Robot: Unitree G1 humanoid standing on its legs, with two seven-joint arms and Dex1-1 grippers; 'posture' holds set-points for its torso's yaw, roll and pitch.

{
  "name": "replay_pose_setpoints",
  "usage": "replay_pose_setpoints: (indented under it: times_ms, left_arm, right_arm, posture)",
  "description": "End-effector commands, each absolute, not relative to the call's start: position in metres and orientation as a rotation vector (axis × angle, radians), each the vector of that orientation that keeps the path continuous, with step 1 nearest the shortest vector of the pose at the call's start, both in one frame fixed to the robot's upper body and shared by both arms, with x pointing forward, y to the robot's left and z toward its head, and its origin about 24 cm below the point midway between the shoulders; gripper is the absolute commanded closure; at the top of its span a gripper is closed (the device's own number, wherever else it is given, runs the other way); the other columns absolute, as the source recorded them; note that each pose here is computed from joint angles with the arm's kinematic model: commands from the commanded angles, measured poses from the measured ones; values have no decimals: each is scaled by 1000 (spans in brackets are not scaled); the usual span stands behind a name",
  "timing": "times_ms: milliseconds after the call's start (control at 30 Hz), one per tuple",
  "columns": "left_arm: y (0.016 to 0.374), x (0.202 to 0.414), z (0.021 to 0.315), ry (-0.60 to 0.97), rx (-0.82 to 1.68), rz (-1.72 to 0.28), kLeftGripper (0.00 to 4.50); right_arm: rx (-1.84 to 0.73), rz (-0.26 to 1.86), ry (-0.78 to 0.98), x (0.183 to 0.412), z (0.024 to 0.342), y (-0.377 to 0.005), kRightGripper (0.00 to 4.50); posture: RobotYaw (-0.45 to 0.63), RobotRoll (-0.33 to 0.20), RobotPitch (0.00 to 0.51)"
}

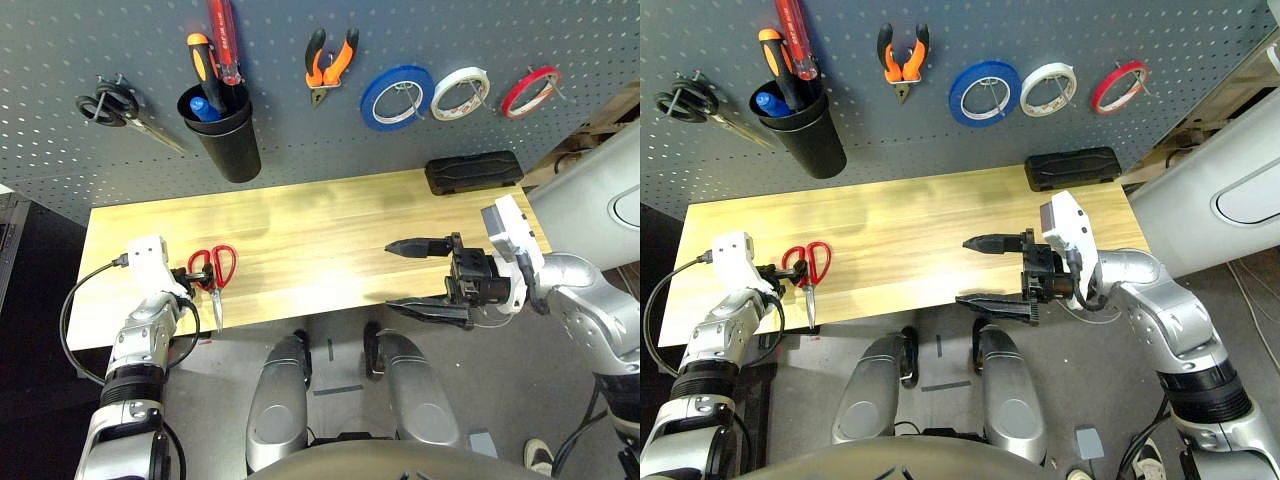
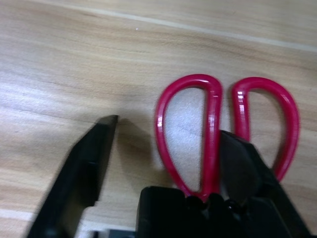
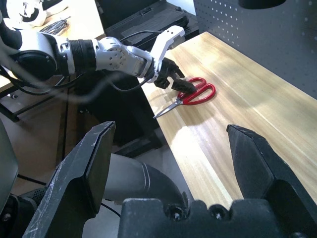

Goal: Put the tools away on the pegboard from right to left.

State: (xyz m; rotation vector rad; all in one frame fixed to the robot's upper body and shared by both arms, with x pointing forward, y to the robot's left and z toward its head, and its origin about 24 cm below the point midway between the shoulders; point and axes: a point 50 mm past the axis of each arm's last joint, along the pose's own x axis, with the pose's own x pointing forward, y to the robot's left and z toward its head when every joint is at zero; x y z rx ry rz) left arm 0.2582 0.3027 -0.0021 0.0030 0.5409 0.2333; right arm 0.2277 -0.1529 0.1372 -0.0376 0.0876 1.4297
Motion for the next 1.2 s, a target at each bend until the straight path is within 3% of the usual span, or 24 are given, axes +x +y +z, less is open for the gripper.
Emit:
replay_pose_setpoints:
  times_ms: [33,100,400,733,1200]
  left_arm:
    - [303,249,-15,589,-20,253,1735]
    - [303,249,-15,584,-29,249,2389]
    - [302,251,-5,540,-37,243,2397]
    - [299,251,58,353,-67,203,2397]
    - [297,219,127,141,-69,236,2397]
  right_arm:
    - [-35,1428,86,228,139,-155,0]
    - [-33,1428,79,229,139,-154,0]
    - [-36,1420,75,232,138,-154,0]
    - [-42,1404,57,242,132,-156,0]
    - [-40,1480,-47,280,137,-153,0]
  posture:
    - [-81,0,318]
    - [-78,0,317]
    - [-69,0,297]
    - [28,0,242]
    - [221,0,138]
